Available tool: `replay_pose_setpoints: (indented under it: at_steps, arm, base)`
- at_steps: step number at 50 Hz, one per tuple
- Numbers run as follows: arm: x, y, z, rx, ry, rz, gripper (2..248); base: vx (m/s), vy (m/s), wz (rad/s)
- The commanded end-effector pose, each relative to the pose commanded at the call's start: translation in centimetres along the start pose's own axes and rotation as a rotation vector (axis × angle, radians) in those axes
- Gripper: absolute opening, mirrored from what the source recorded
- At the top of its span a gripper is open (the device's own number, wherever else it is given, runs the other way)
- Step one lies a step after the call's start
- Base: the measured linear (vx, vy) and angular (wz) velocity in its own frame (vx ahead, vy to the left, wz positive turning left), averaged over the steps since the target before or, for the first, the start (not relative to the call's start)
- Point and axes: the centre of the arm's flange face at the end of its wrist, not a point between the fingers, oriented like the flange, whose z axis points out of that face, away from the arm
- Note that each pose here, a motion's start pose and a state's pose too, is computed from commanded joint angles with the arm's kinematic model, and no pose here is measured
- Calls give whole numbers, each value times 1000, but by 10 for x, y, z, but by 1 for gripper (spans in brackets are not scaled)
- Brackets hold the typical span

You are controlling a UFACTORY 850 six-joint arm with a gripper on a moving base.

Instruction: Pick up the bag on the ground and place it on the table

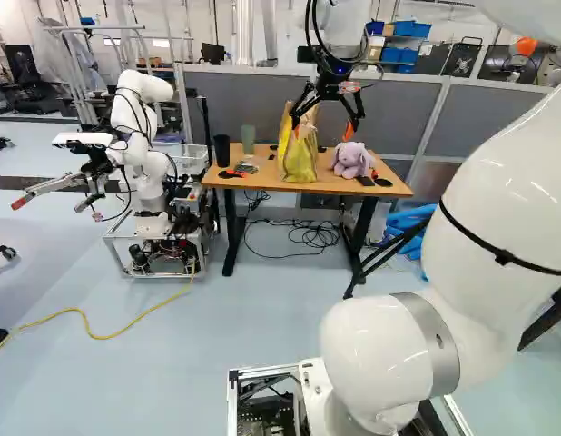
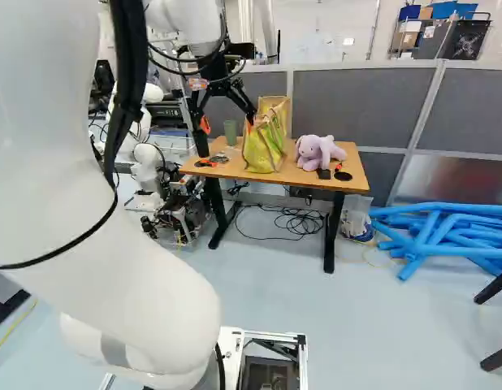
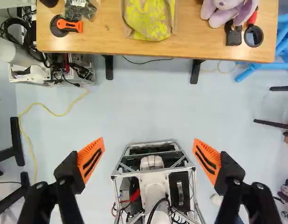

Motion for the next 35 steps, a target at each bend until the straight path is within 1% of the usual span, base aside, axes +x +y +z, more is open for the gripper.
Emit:
replay_pose_setpoints:
  at_steps: [35]
  arm:
    - [-1, 0, 5, 2, 11, -2, 247]
  base:
    - [0, 0, 0]
